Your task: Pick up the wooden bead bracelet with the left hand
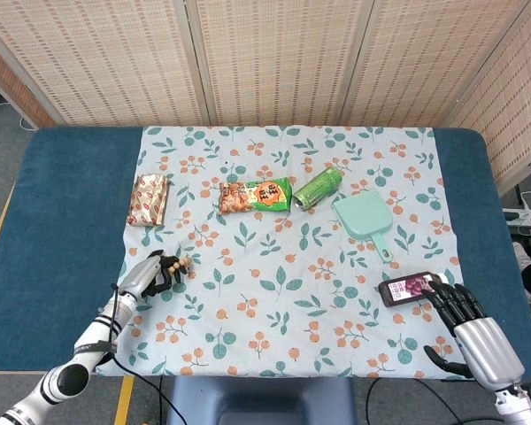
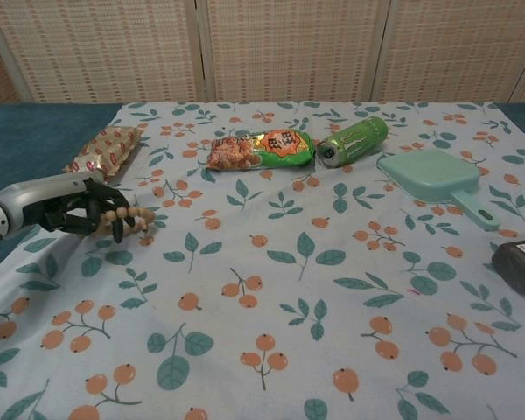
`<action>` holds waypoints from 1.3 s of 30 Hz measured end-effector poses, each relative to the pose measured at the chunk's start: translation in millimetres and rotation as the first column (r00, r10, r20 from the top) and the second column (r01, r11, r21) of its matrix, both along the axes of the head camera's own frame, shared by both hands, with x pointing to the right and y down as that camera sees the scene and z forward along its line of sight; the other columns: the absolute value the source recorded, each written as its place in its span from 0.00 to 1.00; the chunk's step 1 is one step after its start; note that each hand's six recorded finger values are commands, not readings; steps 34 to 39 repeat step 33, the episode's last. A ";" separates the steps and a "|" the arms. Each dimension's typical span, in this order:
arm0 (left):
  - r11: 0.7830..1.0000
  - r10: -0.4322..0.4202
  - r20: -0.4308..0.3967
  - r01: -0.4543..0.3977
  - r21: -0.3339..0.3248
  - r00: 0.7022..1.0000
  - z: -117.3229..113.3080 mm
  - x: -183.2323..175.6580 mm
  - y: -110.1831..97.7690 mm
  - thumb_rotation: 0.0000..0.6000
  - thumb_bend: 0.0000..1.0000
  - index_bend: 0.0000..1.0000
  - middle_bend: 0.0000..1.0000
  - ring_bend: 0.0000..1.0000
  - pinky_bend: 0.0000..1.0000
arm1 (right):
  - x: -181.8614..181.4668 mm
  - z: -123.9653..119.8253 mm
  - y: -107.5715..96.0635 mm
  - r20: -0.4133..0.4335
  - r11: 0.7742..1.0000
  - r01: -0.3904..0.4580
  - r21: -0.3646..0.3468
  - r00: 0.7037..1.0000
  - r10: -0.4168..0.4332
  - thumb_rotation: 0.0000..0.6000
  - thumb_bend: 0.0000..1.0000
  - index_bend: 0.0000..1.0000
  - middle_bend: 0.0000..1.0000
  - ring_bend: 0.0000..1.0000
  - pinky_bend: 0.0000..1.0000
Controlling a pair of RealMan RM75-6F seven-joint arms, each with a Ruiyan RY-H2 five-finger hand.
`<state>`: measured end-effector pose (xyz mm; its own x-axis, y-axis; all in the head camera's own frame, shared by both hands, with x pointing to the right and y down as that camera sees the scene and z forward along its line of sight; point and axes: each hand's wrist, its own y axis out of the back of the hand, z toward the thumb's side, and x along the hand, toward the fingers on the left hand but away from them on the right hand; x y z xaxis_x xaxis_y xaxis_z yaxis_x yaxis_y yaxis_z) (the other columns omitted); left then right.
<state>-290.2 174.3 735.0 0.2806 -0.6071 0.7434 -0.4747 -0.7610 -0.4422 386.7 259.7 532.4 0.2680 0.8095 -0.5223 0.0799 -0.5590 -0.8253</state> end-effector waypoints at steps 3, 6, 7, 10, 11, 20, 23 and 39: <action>0.994 0.080 0.064 -0.084 0.073 0.995 2.5 2.4 7.8 1.00 1.00 0.25 0.28 0.09 0.00 | 0.2 0.0 -0.1 0.000 1.000 0.000 0.000 1.000 0.000 0.86 0.22 0.00 0.00 0.00 0.00; 0.985 0.123 0.065 -0.130 0.113 0.990 4.4 6.8 17.6 1.00 0.86 0.12 0.17 0.02 0.00 | 0.3 0.1 -0.1 0.000 1.000 0.000 0.000 1.000 0.000 0.86 0.22 0.00 0.00 0.00 0.00; 0.982 0.139 0.058 -0.145 0.117 0.989 5.9 8.1 22.0 1.00 0.75 0.05 0.12 0.01 0.00 | 0.3 0.1 -0.1 0.000 1.000 0.000 -0.001 1.000 0.000 0.86 0.22 0.00 0.00 0.00 0.00; 0.972 0.183 0.046 -0.188 0.138 0.982 8.2 9.6 29.7 1.00 0.62 0.00 0.04 0.00 0.00 | 0.8 -0.3 -0.3 -0.001 1.000 -0.002 0.001 1.000 0.002 0.86 0.22 0.00 0.00 0.00 0.00; 0.970 0.188 0.041 -0.192 0.151 0.981 7.2 9.6 30.2 1.00 0.60 0.00 0.02 0.00 0.00 | 0.8 -0.3 -0.3 -0.002 1.000 -0.002 0.001 1.000 0.002 0.86 0.22 0.00 0.00 0.00 0.00; 0.873 0.213 0.007 -0.193 0.448 0.977 -45.5 3.5 15.1 1.00 0.57 0.00 0.00 0.00 0.00 | -0.1 0.1 -0.4 -0.009 1.000 0.001 0.011 1.000 -0.001 0.86 0.22 0.00 0.00 0.00 0.00; 0.812 0.239 0.020 -0.211 0.544 0.971 -75.4 -9.8 25.7 1.00 0.57 0.00 0.00 0.00 0.00 | -1.3 1.6 0.2 -0.016 1.000 0.006 0.014 1.000 -0.005 0.86 0.22 0.00 0.00 0.00 0.00; 0.667 0.216 0.264 -0.340 0.663 0.940 -145.7 -72.8 98.6 1.00 0.52 0.00 0.00 0.00 0.00 | -11.7 12.0 4.8 -0.039 0.999 0.036 0.011 0.999 -0.036 0.86 0.22 0.00 0.00 0.00 0.00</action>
